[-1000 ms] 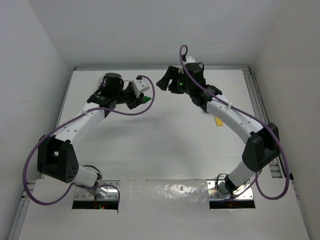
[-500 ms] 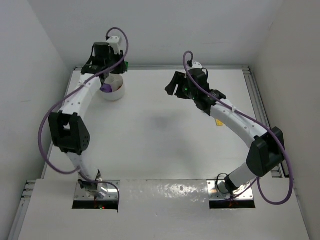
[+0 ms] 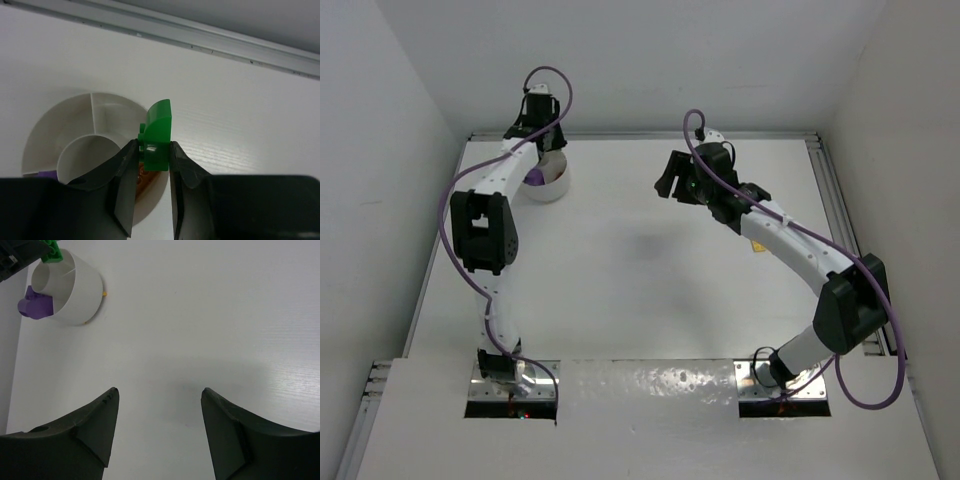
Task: Sort the legos into containers by color
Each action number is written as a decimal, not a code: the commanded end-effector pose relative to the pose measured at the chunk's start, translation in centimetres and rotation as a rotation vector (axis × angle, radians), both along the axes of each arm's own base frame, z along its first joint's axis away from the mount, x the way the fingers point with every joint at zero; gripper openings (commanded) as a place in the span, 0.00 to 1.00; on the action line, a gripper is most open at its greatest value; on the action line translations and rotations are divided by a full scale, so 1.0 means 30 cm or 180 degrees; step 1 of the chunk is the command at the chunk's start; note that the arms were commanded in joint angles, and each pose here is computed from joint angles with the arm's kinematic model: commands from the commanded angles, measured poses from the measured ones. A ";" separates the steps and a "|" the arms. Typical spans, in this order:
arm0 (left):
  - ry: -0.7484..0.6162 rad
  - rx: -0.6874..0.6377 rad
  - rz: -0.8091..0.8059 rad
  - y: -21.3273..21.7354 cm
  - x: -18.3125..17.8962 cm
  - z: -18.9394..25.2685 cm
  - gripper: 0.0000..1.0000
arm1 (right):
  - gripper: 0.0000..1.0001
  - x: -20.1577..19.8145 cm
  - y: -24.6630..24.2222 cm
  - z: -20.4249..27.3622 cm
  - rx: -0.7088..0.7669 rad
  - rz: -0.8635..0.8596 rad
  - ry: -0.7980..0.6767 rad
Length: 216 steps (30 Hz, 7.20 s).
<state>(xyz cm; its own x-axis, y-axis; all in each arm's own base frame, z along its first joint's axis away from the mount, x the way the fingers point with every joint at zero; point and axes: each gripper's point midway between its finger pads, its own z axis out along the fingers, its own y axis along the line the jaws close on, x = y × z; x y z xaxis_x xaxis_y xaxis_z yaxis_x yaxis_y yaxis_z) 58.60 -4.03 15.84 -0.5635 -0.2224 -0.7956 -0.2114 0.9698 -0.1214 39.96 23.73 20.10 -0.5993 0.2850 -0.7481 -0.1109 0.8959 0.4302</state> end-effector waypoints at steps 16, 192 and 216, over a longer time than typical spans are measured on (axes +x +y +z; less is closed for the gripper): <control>-0.0268 0.0050 0.0370 0.052 0.084 0.010 0.00 | 0.66 -0.002 -0.044 0.040 -0.0170 -0.0059 -0.0123; -0.0238 -0.1108 -0.2892 -0.772 -0.763 0.113 0.00 | 0.00 -0.052 0.012 0.124 0.0431 -0.0232 -0.0634; -0.0393 0.1592 -0.2242 0.190 -0.243 0.360 0.00 | 0.00 -0.090 -0.128 0.070 -0.0544 -0.0130 -0.0692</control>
